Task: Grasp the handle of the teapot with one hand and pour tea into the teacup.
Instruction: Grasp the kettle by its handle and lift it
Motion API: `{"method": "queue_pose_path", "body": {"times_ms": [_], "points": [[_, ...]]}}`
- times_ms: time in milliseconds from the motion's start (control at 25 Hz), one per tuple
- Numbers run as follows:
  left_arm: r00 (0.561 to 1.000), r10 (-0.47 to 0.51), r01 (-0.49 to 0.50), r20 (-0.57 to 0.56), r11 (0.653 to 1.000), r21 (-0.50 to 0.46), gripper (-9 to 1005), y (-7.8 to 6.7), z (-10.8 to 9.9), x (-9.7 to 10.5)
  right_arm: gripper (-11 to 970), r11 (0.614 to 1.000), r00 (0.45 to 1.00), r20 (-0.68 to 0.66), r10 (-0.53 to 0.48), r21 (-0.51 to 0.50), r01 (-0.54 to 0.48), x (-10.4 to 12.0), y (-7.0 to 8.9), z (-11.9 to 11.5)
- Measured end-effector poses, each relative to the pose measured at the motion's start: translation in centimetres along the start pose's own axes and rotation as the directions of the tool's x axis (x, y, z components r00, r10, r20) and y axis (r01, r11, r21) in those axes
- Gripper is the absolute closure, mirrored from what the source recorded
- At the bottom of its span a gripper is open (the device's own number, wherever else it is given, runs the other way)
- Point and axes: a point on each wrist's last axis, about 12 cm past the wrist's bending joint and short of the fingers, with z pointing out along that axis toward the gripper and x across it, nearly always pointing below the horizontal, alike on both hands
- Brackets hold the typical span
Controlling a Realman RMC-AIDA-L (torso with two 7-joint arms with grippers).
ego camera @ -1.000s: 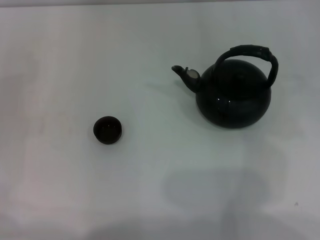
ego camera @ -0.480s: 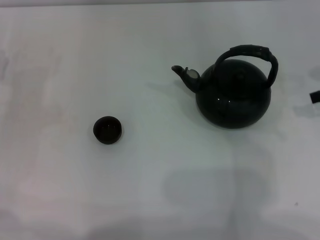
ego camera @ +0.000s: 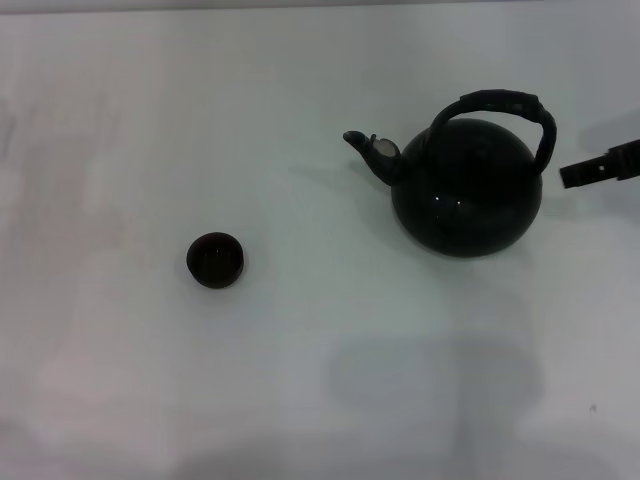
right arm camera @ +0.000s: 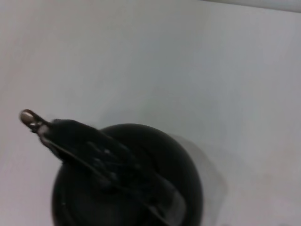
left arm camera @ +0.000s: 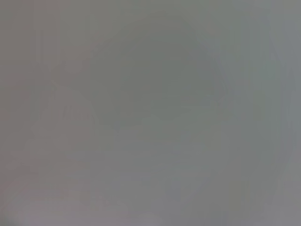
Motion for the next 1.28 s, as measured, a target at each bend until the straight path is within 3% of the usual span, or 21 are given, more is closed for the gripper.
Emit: {"method": "queue_pose_path", "body": {"times_ms": [1200, 1280], "points": [[1.0, 0.014, -0.014, 0.014, 1.0, 0.01, 210, -0.1, 0.5, -0.6, 266, 0.998, 0.997, 0.072, -0.021, -0.055, 0.025, -1.1, 1.2, 2.0], [1.0, 0.015, -0.016, 0.014, 1.0, 0.008, 210, 0.0, 0.4, -0.6, 321, 0.998, 0.997, 0.075, -0.017, -0.059, 0.022, -1.1, 1.2, 2.1]]}}
